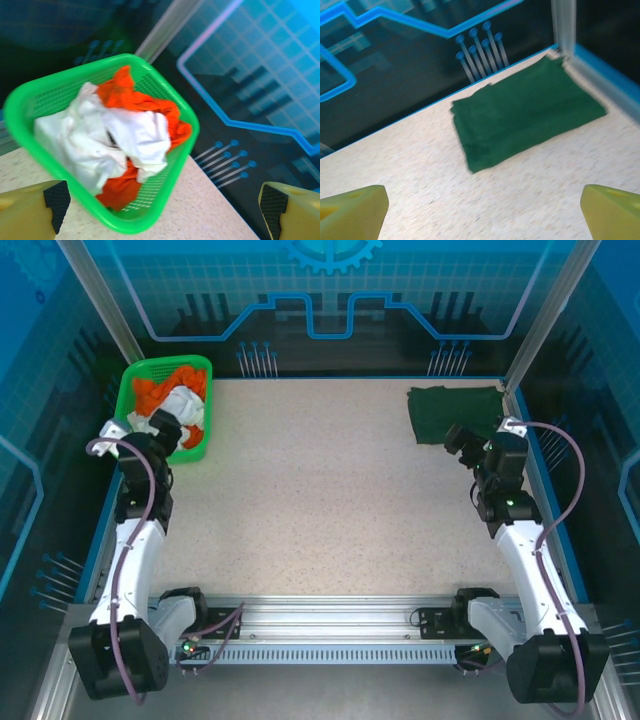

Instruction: Fold and stack the t-shirts

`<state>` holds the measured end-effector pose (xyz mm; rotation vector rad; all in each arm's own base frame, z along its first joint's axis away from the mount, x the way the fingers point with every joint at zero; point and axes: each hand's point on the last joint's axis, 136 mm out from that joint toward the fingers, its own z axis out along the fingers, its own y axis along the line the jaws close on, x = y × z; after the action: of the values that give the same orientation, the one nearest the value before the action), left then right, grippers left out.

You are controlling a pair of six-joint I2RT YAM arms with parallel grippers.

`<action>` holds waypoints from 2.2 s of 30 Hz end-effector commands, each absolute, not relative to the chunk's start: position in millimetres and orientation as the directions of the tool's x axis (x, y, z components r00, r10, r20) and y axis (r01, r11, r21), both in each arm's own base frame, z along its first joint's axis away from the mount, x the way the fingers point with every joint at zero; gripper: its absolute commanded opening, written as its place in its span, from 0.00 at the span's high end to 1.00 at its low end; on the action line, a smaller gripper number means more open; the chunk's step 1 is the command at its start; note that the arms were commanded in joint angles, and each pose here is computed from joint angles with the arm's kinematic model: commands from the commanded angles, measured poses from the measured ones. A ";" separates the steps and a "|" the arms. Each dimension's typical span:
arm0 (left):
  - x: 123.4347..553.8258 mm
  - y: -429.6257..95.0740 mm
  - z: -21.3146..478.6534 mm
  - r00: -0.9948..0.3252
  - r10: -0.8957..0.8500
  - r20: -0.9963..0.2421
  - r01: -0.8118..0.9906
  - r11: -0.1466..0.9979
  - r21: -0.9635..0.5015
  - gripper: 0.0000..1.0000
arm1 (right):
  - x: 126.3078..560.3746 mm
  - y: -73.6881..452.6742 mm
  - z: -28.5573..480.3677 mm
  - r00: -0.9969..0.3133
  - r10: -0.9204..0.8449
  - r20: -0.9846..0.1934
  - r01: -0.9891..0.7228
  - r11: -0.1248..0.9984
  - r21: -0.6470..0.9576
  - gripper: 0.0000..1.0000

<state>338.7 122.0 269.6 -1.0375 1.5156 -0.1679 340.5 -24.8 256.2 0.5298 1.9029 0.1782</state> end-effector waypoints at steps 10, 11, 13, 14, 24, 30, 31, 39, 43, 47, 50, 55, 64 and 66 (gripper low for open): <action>372.2 122.0 211.3 -0.173 -0.768 -0.617 -0.700 0.536 -0.471 0.01 | 302.6 168.4 184.8 -0.846 0.059 -0.530 -0.101 0.958 0.268 0.09; 374.0 121.5 209.6 -0.206 -0.774 -0.598 -0.734 0.527 -0.428 0.01 | 294.2 183.8 177.3 -0.855 -0.005 -0.519 -0.143 0.964 0.225 0.09; 384.6 120.8 209.1 -0.234 -0.796 -0.559 -0.761 0.507 -0.404 0.02 | 280.1 207.6 165.9 -0.853 -0.097 -0.514 -0.208 0.964 0.164 0.09; 392.1 120.1 207.7 -0.241 -0.805 -0.542 -0.765 0.501 -0.404 0.03 | 272.0 220.1 161.1 -0.849 -0.134 -0.510 -0.243 0.958 0.153 0.09; 466.0 109.0 160.4 -0.370 -0.890 -0.266 -0.811 0.449 -0.375 0.04 | 240.1 253.1 153.1 -0.846 -0.271 -0.459 -0.370 0.918 0.142 0.08; 490.5 109.9 150.5 -0.428 -0.884 -0.191 -0.825 0.468 -0.317 0.05 | 239.1 252.2 149.8 -0.859 -0.248 -0.449 -0.347 0.925 0.153 0.08; 495.3 111.5 149.7 -0.429 -0.884 -0.186 -0.824 0.467 -0.320 0.05 | 238.8 252.8 149.7 -0.860 -0.248 -0.445 -0.346 0.926 0.153 0.08; 524.2 119.9 128.6 -0.343 -0.931 -0.124 -0.837 0.363 -0.410 0.07 | 236.9 249.5 144.1 -0.879 -0.249 -0.407 -0.326 0.936 0.133 0.08; 537.5 125.7 118.9 -0.332 -0.934 -0.129 -0.840 0.355 -0.411 0.16 | 234.8 253.1 139.6 -0.892 -0.244 -0.382 -0.319 0.936 0.147 0.09; 556.4 131.8 115.5 -0.305 -0.943 -0.131 -0.827 0.331 -0.454 0.30 | 232.4 257.5 135.9 -0.898 -0.255 -0.357 -0.325 0.934 0.151 0.11; 568.5 133.6 111.1 -0.292 -0.948 -0.123 -0.824 0.315 -0.471 0.38 | 232.0 259.0 134.8 -0.898 -0.269 -0.347 -0.334 0.932 0.141 0.11; 580.7 136.1 101.3 -0.272 -0.955 -0.118 -0.819 0.294 -0.492 0.50 | 234.2 262.0 132.3 -0.900 -0.285 -0.330 -0.342 0.931 0.128 0.12; 590.9 144.4 122.7 -0.246 -0.951 -0.189 -0.782 0.310 -0.541 0.95 | 242.7 273.7 134.3 -0.887 -0.336 -0.316 -0.386 0.917 0.107 0.14; 592.4 146.4 151.8 -0.231 -0.947 -0.224 -0.752 0.320 -0.576 0.96 | 245.3 277.1 134.6 -0.882 -0.347 -0.318 -0.397 0.911 0.108 0.14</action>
<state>584.4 137.4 95.5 -1.5724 2.1704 -0.4435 249.7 270.1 131.4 -0.4830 2.7704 0.2381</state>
